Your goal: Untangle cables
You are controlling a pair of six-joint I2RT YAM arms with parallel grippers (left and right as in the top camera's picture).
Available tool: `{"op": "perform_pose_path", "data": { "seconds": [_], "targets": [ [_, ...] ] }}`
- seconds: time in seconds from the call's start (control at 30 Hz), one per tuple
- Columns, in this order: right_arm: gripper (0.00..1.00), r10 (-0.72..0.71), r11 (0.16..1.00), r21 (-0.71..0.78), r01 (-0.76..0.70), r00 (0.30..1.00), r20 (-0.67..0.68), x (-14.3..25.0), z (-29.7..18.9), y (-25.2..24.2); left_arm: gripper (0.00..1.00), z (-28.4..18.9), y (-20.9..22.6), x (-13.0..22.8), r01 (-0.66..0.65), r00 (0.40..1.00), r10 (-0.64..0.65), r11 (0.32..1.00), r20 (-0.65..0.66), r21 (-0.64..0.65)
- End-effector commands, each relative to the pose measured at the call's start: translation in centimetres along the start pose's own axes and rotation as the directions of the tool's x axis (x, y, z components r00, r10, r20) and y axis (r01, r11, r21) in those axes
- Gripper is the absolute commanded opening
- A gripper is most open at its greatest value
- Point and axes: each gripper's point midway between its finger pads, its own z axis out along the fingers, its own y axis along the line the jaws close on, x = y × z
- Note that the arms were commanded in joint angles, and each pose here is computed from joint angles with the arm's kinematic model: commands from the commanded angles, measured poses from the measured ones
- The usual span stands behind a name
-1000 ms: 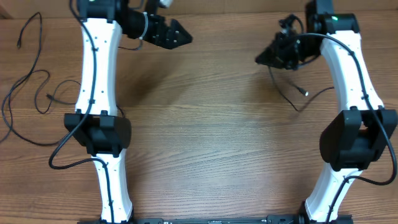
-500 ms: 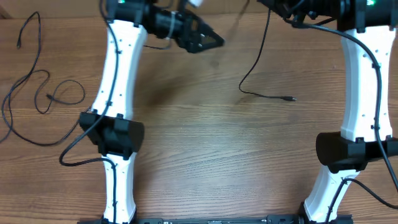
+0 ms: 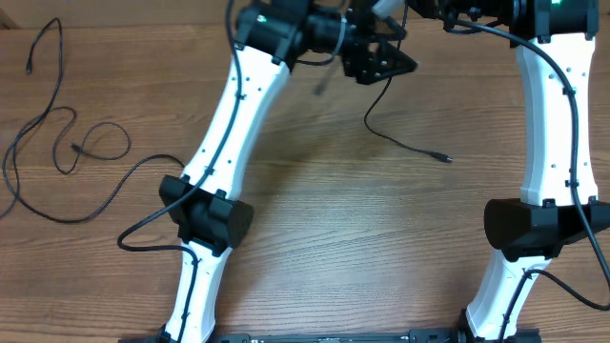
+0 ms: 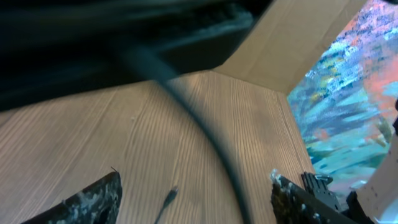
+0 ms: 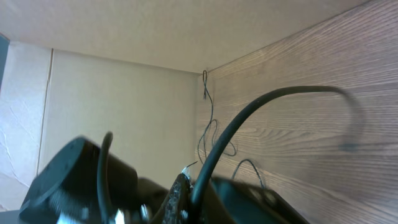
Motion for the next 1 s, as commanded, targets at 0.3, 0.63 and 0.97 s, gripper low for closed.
{"op": "perform_pose_path", "data": {
  "seconds": [0.3, 0.63, 0.97],
  "targets": [
    [0.13, -0.034, 0.993, 0.117, 0.016, 0.988, 0.149, -3.5, -2.6, -2.7, 0.04, -1.3, 2.4, -0.7, 0.147, 0.989, -0.144, 0.982, 0.031, -0.117],
    [0.83, -0.068, 0.741, 0.660, -0.121, 0.965, 0.253, -2.9, -7.5, -13.8, 0.04, -25.7, 3.8, -7.9, 0.277, 0.951, -0.062, 0.611, 0.304, -0.741],
    [0.81, -0.031, 0.724, 0.677, -0.131, 0.975, 0.222, -1.7, -7.6, -14.3, 0.04, -51.1, 2.7, 0.3, 0.555, 0.830, -0.070, 0.017, 0.553, -0.831]
  ]
}}
